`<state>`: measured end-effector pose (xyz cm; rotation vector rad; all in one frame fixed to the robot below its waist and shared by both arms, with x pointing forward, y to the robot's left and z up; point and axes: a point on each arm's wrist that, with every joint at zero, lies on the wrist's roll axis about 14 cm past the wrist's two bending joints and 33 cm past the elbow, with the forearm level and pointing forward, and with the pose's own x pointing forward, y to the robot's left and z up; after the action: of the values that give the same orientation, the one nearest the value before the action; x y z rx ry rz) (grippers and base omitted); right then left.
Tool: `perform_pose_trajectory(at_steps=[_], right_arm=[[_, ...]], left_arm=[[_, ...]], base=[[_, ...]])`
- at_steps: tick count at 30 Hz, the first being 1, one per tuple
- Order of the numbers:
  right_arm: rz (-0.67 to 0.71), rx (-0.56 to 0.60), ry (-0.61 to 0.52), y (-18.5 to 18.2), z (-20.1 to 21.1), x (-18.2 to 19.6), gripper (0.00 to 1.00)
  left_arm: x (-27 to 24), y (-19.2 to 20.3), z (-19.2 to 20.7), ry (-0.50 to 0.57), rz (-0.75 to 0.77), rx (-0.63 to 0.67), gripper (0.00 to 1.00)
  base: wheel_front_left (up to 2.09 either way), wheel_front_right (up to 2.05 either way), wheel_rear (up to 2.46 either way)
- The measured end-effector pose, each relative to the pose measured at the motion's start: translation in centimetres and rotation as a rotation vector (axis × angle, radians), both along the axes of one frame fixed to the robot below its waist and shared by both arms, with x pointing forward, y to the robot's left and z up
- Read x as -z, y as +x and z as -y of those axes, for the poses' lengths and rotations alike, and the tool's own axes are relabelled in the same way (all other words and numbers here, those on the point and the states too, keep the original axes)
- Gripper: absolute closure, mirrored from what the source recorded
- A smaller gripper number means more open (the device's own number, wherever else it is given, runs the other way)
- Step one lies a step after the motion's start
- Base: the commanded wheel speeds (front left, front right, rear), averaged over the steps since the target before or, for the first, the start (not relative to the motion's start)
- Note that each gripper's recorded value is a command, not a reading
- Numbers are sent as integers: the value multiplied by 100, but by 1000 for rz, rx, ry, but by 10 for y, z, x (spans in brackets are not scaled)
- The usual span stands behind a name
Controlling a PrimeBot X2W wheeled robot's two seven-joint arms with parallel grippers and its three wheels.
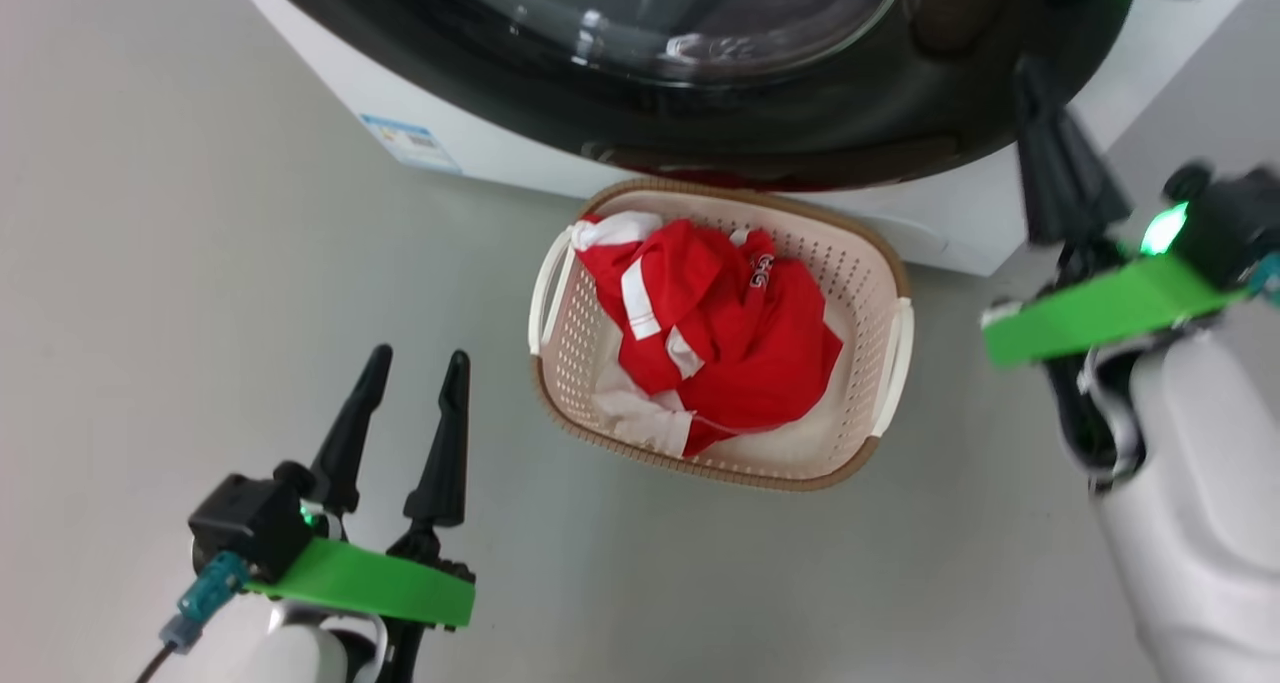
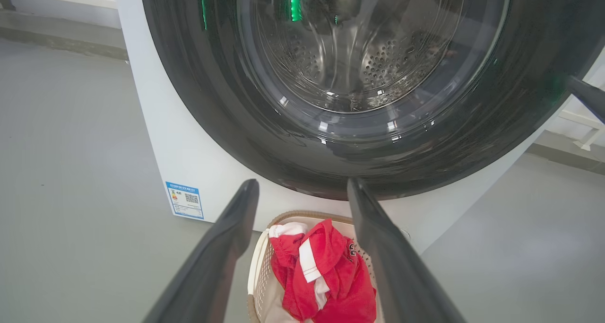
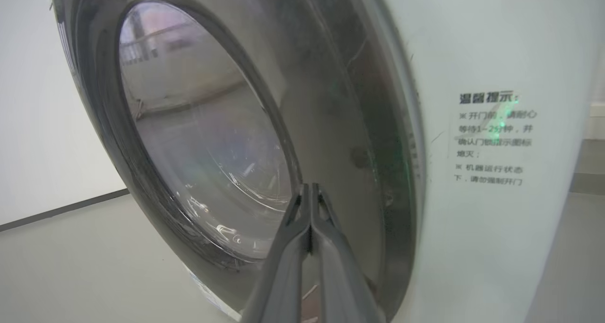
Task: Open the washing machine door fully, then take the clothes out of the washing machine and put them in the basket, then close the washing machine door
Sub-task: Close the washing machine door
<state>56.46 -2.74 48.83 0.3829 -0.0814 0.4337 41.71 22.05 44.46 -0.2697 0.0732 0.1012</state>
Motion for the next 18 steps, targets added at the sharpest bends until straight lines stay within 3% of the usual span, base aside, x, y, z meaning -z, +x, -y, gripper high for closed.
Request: perform_pose_trajectory(at_steps=[1, 3, 5, 6, 18], right_arm=[[-13, -2, -8, -6, 1, 4, 71], [-38, -6, -24, -19, 4, 11, 53], [-61, -3, -38, -32, 8, 17, 8], [-71, 0, -43, -38, 11, 19, 0], [-140, 93, -89, -100, 60, 28, 0]], left_arm=[[-1, -2, 0, 2, 0, 0, 0], [0, -7, 1, 9, -5, 1, 0], [0, -13, 2, 19, -9, 3, 0], [-1, -15, 2, 21, -10, 3, 0], [-10, -38, 10, 53, 5, 37, 0]], base=[[0, 0, 0], [0, 0, 0], [0, 0, 0], [0, 0, 0], [0, 0, 0]])
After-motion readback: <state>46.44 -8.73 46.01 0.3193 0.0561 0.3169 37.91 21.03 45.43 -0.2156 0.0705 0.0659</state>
